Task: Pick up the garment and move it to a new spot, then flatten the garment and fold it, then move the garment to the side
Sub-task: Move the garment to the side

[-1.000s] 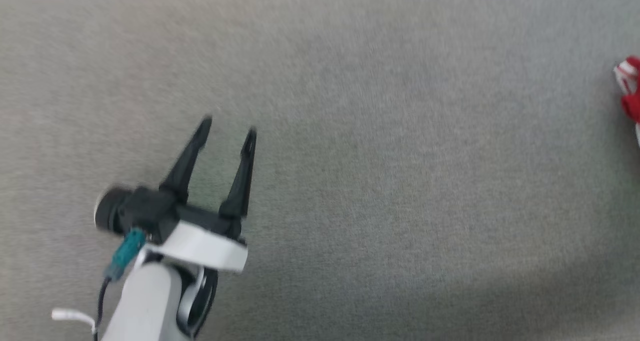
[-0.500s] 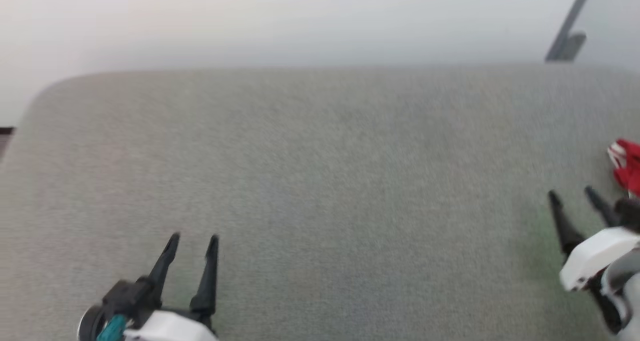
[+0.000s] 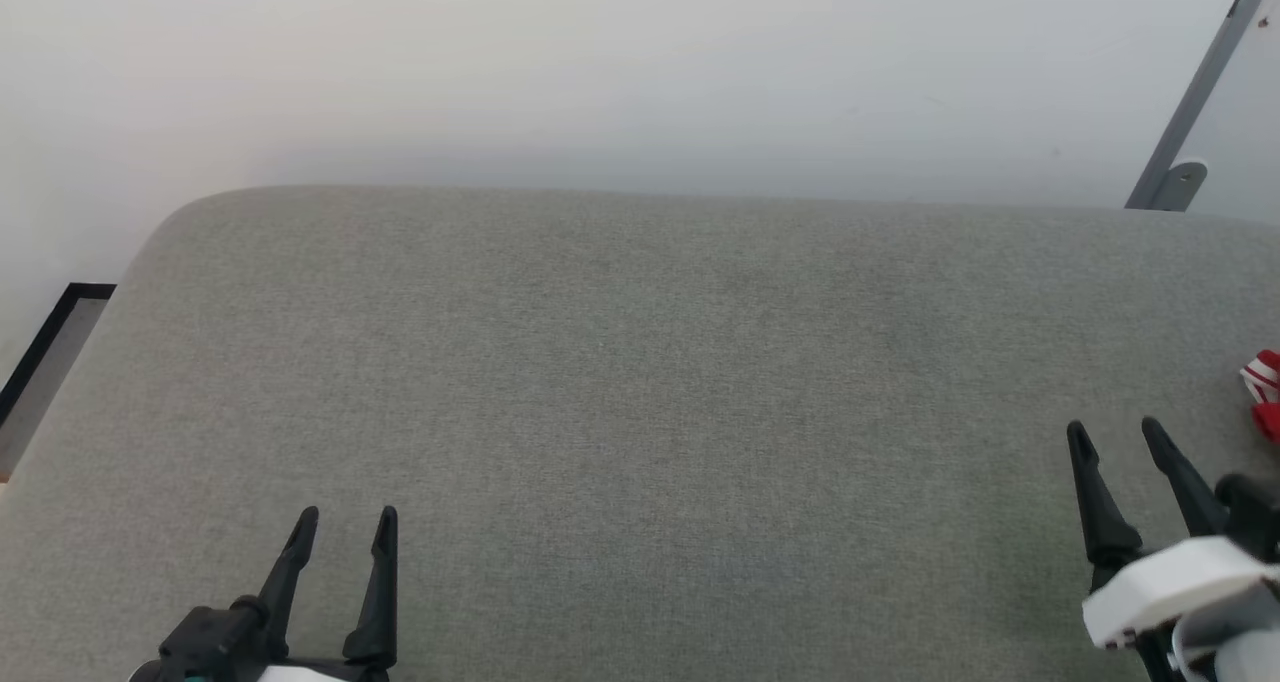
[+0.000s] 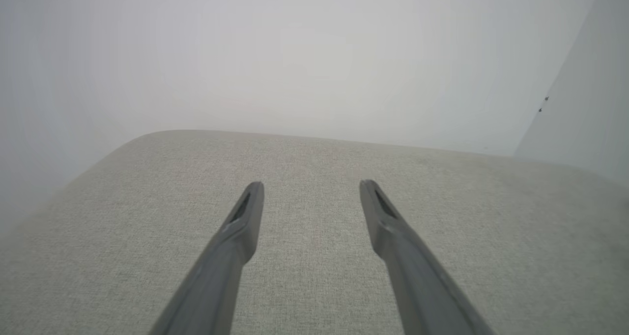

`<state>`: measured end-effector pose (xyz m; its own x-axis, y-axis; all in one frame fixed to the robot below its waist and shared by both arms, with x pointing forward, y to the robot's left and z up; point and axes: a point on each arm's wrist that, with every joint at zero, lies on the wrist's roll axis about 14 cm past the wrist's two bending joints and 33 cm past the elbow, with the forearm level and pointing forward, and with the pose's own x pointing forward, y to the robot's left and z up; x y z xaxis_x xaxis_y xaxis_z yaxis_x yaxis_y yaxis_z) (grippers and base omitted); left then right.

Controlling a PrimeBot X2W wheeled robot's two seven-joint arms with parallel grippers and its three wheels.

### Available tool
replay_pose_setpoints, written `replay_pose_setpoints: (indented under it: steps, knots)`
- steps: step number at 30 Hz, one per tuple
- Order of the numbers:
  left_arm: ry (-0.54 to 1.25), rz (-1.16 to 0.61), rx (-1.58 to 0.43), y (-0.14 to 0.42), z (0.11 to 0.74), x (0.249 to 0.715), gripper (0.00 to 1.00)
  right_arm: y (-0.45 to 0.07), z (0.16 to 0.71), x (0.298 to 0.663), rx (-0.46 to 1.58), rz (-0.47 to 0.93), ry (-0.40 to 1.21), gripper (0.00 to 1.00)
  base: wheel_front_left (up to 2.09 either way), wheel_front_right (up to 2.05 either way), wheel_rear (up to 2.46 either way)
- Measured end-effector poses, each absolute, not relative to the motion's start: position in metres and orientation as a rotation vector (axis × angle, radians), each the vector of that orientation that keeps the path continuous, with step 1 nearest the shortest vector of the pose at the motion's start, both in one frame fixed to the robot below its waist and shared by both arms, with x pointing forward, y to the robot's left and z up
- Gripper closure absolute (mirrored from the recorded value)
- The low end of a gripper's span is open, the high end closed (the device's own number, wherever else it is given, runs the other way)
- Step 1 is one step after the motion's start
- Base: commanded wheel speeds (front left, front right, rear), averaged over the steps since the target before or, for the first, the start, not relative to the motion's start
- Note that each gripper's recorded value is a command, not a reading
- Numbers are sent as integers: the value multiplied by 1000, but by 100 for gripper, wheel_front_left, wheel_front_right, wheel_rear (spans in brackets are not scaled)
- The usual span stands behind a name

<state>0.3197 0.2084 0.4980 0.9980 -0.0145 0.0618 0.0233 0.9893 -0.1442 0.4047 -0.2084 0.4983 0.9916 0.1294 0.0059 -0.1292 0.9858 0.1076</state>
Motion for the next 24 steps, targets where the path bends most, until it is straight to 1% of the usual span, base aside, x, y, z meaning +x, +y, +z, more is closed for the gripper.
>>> replay_pose_setpoints:
  steps: [9,14,24]
  knots:
    - [-76,-14,-132,210,503,309,0,-203,503,380,118,118,-11,0,0,0,0]
    - [-76,0,-148,209,502,300,0,-210,514,370,112,85,-32,0,0,0,0]
    - [-76,12,-161,208,501,296,0,-214,528,361,107,59,-43,0,0,0,0]
